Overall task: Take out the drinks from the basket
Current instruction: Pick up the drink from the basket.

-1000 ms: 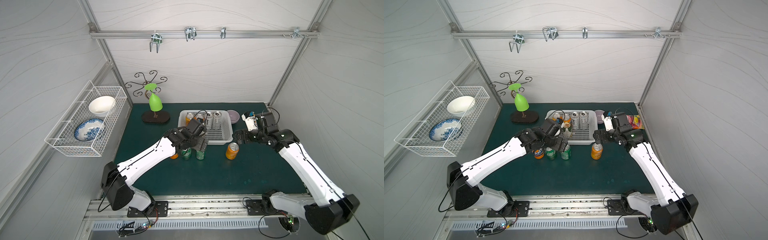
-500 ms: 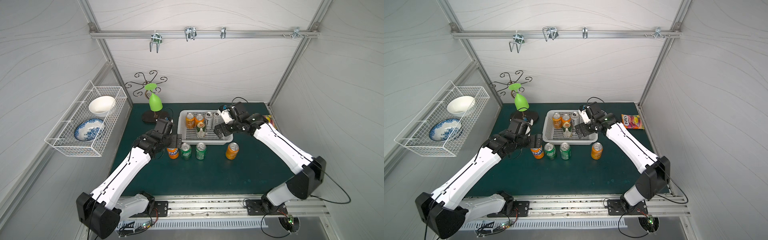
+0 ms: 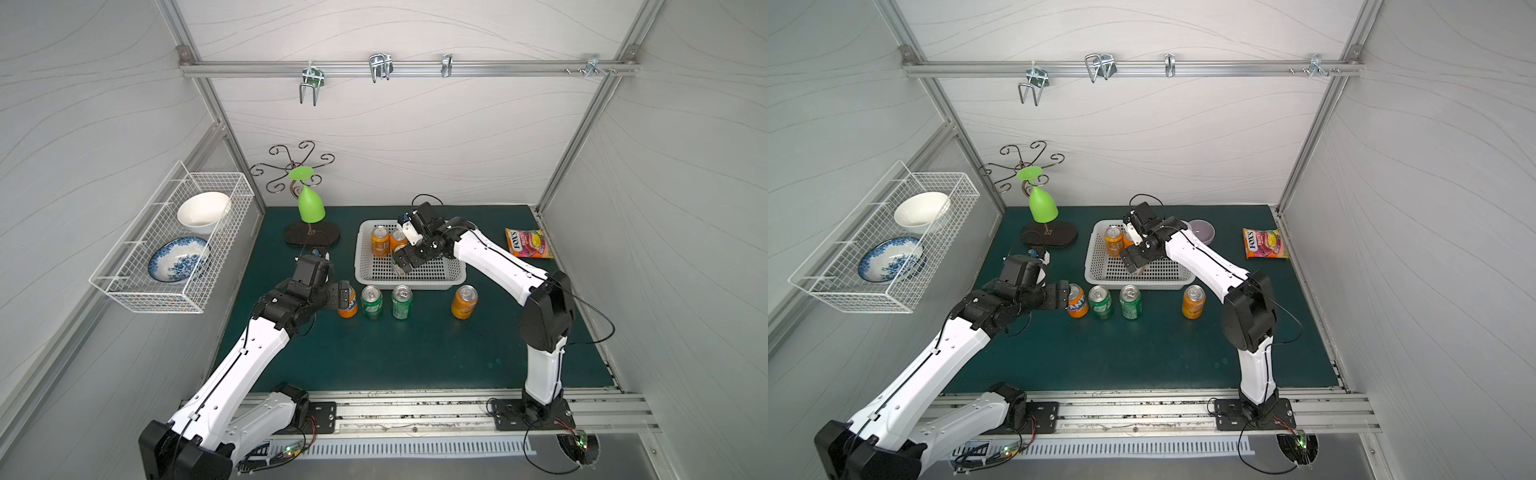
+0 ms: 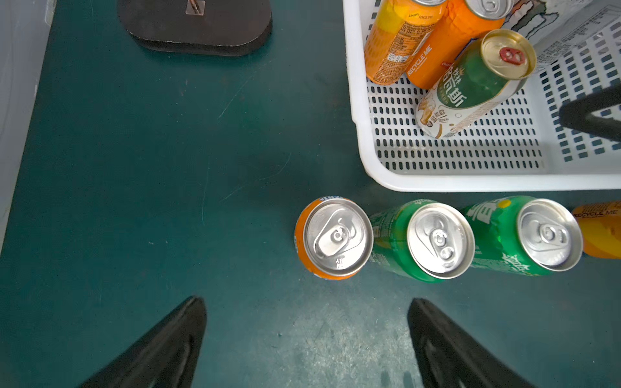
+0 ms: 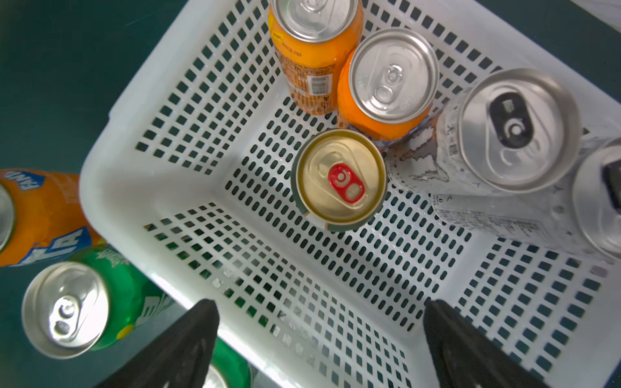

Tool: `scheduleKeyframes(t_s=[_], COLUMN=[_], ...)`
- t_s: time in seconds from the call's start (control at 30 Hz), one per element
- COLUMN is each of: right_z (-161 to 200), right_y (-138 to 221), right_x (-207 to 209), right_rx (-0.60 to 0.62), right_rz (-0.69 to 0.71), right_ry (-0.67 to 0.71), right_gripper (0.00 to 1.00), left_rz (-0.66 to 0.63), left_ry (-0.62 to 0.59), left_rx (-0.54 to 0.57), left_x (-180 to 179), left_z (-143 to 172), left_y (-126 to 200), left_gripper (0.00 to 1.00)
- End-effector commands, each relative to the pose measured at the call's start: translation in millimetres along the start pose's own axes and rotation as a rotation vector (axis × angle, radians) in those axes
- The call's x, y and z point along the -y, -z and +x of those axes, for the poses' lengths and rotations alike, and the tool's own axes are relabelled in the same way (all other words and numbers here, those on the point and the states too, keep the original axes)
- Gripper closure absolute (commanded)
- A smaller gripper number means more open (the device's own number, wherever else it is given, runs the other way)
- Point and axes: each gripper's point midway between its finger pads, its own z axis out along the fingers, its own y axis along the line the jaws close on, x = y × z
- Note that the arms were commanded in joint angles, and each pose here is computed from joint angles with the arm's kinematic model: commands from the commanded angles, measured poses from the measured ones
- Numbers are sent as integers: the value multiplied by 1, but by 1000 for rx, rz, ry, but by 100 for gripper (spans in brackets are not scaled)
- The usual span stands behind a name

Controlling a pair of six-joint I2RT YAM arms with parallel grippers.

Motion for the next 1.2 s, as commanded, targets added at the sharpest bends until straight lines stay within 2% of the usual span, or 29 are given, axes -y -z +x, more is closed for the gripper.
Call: scheduleKeyframes(t_s=[0.0, 0.47, 0.97, 1.17], right_z=[-11, -21, -13, -15], right_y=[-14, -68, -94, -93], right_x=[-1, 5, 18, 20], right_rx=[14, -31, -66, -60], right_rz=[2, -10, 50, 59], right_ry=[10, -22, -13, -13], right_gripper=[1, 7, 15, 22], left_rz=[-14, -21, -12, -11], left_ry=[0, -11, -12, -13], left_rx=[53, 24, 29, 30], left_x=[-4, -5, -4, -4], left_z=[-8, 0, -1, -1], left_y=[0, -6, -4, -4], left_gripper=[2, 2, 2, 2])
